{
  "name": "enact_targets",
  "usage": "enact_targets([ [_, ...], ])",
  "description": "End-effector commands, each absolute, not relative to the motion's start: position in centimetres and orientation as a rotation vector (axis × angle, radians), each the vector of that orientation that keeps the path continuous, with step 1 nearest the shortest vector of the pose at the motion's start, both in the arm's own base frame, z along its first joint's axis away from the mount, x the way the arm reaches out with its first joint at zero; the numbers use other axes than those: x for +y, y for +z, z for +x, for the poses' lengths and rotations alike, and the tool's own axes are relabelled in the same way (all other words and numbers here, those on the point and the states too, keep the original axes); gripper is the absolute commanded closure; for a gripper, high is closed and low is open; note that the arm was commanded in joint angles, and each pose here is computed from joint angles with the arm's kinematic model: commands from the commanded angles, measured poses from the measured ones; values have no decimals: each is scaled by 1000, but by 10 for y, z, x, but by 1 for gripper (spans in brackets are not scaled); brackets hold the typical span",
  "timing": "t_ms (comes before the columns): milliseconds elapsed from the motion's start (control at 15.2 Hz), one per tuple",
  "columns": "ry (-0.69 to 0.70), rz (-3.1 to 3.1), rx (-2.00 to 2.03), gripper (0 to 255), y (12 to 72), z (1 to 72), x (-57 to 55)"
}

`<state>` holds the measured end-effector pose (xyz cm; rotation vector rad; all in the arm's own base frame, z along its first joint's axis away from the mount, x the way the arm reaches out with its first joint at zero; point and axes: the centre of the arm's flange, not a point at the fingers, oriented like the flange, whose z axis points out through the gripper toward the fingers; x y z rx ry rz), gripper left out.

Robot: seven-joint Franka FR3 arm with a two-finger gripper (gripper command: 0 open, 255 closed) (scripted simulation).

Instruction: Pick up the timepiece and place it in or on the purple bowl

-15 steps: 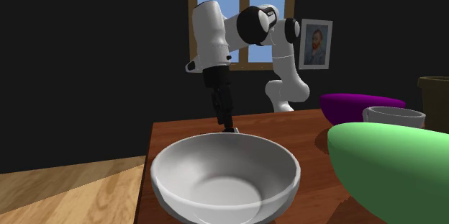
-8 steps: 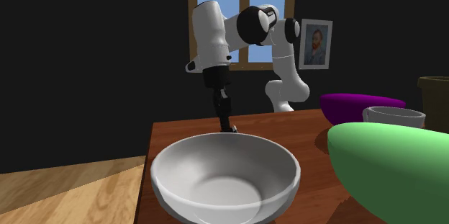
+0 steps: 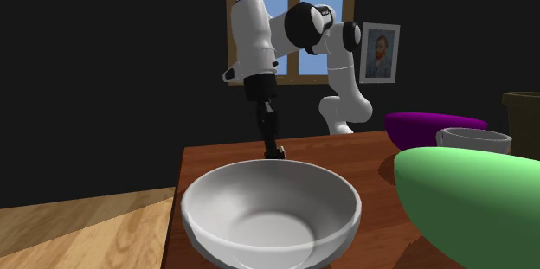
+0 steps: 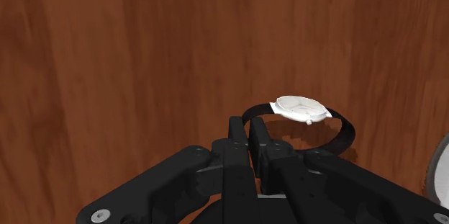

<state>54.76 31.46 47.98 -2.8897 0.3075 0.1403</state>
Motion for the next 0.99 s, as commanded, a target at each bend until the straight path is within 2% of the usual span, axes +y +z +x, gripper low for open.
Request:
enact_targets([
  [0,140,-2890,307,255,489,547,315],
  [924,140,-2890,307,255,563,547,315],
])
